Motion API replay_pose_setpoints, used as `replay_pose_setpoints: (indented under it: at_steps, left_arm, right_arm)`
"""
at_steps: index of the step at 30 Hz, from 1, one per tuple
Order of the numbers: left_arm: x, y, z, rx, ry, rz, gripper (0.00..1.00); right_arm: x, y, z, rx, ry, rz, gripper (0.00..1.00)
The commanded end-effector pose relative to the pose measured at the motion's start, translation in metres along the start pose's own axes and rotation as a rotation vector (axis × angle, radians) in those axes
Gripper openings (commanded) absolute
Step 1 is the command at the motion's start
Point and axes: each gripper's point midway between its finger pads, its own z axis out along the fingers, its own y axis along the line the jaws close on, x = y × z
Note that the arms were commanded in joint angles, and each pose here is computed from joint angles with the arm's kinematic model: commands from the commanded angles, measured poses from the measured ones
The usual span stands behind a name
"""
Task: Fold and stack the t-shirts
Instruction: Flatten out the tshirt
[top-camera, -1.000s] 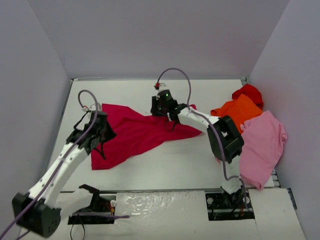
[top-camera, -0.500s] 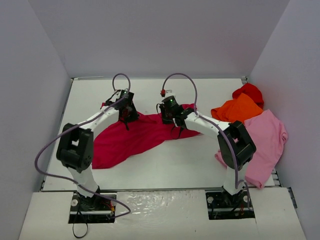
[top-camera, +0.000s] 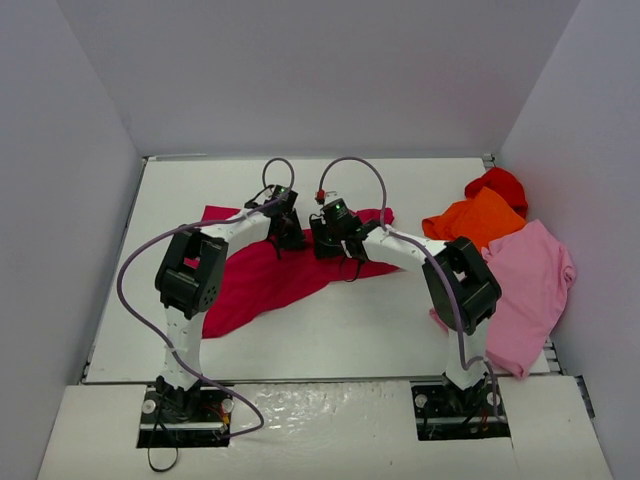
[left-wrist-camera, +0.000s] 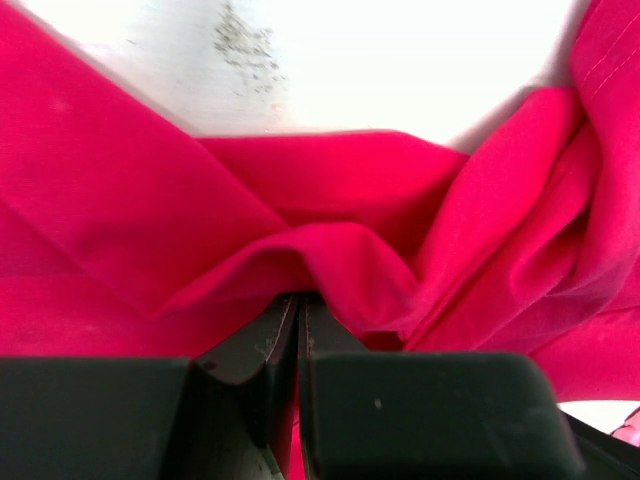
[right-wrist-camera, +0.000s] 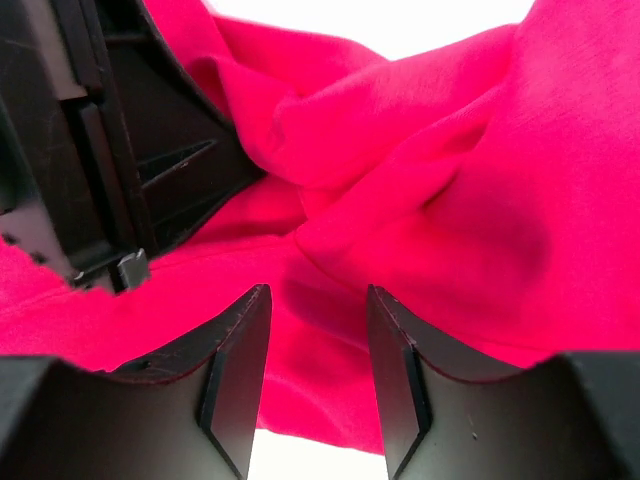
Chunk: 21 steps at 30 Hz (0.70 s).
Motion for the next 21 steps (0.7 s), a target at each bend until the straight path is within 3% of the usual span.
replay_pose_setpoints:
  at_steps: [1,7,8,10,15,21]
  left_arm:
    - [-0.015,-0.021,-0.005,0.059,-0.041,-0.004,0.00]
    - [-0.016,-0.024,0.000,0.068,-0.037,-0.007,0.00]
    - [-0.015,-0.025,0.002,0.075,-0.028,-0.009,0.00]
    - [-0.016,-0.028,0.002,0.084,-0.025,-0.008,0.00]
    - [-0.017,-0.027,0.002,0.075,-0.024,0.008,0.00]
    - [-0.010,-0.021,0.003,0.069,-0.018,0.006,0.00]
  right_arm:
    - [-0.003,0.006,0.007,-0.031,-0.003,-0.001,0.40]
    - [0.015,0.000,0.017,-0.021,0.044,-0.008,0.38]
    - [0.019,-0.002,0.017,-0.015,0.052,-0.006,0.31]
    - [0.022,-0.002,0.017,-0.015,0.057,-0.004,0.01]
    - [0.032,0.004,0.001,-0.015,0.070,-0.010,0.00]
    - [0.036,0.016,-0.055,0.112,0.016,-0.098,0.00]
